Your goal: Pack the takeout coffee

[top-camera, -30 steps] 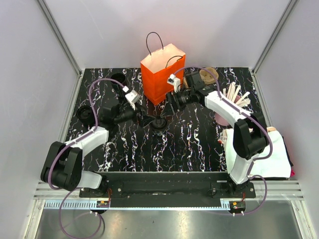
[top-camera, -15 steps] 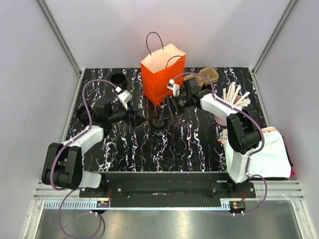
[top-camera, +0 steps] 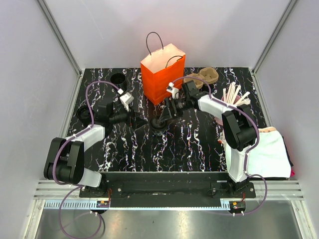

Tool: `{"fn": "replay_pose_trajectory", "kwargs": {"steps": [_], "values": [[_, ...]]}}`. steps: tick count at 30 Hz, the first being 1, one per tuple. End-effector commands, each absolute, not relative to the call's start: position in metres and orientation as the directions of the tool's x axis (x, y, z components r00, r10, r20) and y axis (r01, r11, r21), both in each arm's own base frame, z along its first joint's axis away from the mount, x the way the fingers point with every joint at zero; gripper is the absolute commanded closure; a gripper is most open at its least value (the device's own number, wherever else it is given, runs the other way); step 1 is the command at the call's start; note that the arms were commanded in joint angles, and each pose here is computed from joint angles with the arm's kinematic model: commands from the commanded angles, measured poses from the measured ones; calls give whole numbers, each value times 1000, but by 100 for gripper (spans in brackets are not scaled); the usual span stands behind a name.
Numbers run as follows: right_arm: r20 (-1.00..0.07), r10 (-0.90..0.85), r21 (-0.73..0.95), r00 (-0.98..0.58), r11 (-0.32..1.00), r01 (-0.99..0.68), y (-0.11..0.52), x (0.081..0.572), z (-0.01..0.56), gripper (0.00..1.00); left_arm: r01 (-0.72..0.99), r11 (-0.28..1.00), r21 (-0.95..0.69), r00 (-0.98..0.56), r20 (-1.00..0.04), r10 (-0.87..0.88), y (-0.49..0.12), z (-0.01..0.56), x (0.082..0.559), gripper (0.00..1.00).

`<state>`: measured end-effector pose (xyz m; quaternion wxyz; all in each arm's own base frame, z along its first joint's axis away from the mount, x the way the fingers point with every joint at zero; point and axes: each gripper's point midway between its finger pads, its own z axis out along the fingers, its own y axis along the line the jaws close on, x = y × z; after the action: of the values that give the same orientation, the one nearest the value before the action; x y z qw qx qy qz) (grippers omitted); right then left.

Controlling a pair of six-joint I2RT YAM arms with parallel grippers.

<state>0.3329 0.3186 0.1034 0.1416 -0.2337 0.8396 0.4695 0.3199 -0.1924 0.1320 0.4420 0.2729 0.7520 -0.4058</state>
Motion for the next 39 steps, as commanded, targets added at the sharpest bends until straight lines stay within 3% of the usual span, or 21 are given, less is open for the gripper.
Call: {"fn": "replay_pose_trajectory", "kwargs": {"steps": [1,10,24,39], "values": [[-459,-241,746,-855,418,-518,323,335,106,18,788,497,-363,-445,-894,54,-195,129,319,13],[-439,-232,753,-868,431,-497,323,335,99,26,784,495,-375,-460,-886,57,-198,123,319,14],[-421,-222,754,-880,453,-475,321,336,92,53,772,482,-413,-501,-863,62,-208,115,317,14],[-479,-197,731,-856,451,-512,320,336,113,58,762,467,-448,-514,-858,15,-208,122,318,14]]}}
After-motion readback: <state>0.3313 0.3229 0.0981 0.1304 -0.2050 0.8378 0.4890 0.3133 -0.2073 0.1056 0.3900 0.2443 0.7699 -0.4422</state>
